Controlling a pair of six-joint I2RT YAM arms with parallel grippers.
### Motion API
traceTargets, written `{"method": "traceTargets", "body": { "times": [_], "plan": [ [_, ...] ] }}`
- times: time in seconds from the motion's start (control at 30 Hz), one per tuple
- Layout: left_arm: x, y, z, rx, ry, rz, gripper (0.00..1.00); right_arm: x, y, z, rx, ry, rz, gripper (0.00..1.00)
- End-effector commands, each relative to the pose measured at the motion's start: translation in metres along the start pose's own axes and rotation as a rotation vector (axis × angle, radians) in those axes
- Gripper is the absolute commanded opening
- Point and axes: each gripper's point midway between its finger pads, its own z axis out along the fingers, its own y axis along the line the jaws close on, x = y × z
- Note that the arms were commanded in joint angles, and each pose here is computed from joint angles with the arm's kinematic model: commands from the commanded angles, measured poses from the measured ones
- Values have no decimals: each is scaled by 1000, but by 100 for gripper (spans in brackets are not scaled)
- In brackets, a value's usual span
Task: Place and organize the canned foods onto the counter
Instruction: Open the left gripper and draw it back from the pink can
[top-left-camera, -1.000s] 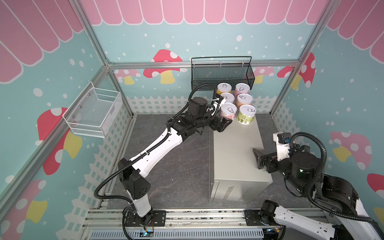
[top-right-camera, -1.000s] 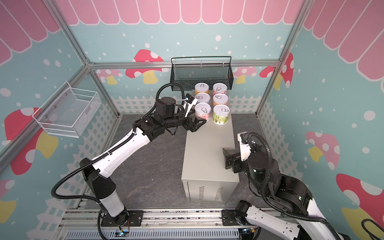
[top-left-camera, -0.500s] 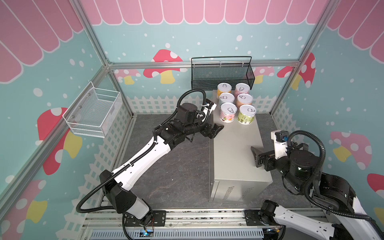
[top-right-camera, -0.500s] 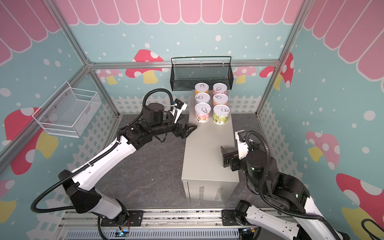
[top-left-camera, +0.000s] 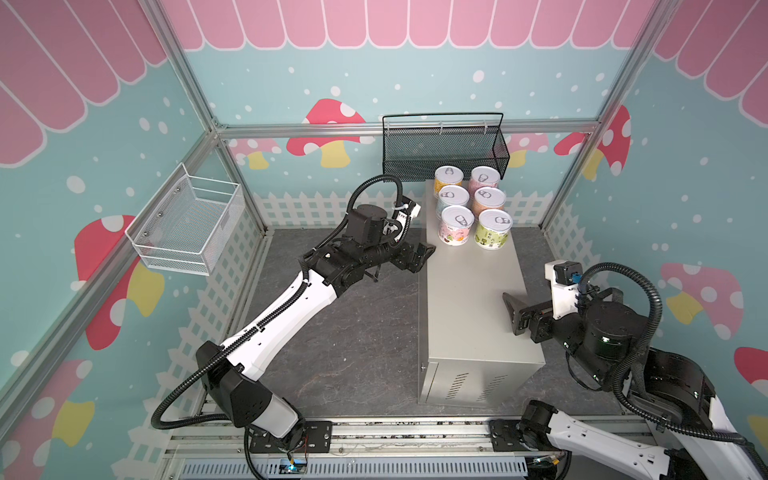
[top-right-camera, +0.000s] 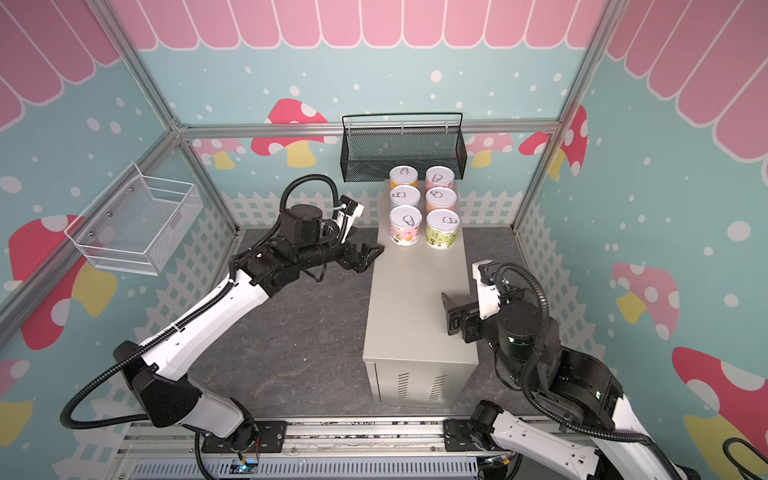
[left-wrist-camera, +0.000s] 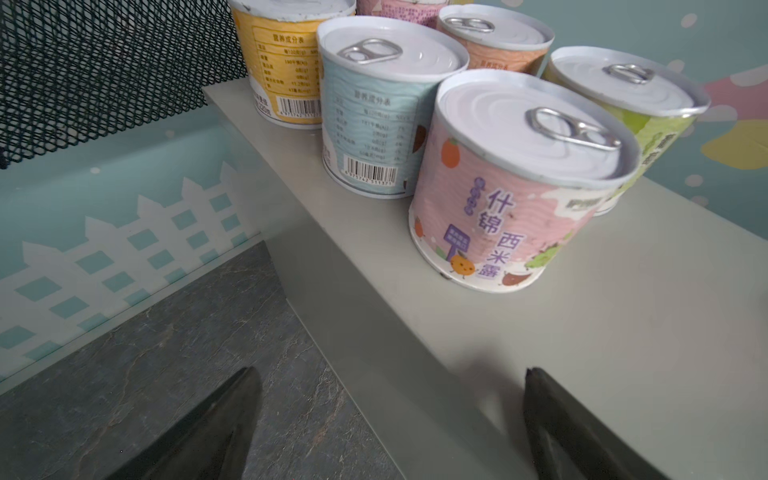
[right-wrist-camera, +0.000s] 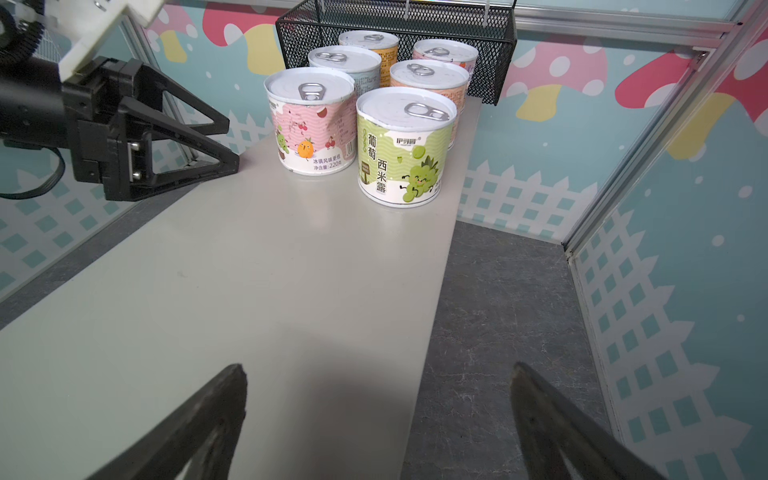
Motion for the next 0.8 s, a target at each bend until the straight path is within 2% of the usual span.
{"method": "traceTargets", "body": {
  "times": [0.0,0.77],
  "plan": [
    [15,17,15,-58,59,-10,97,1,0,-2,-8,-11,16,100],
    [13,30,39,-73,77,-28,98,6,3,-1,-22,1,11,99]
  ]
}}
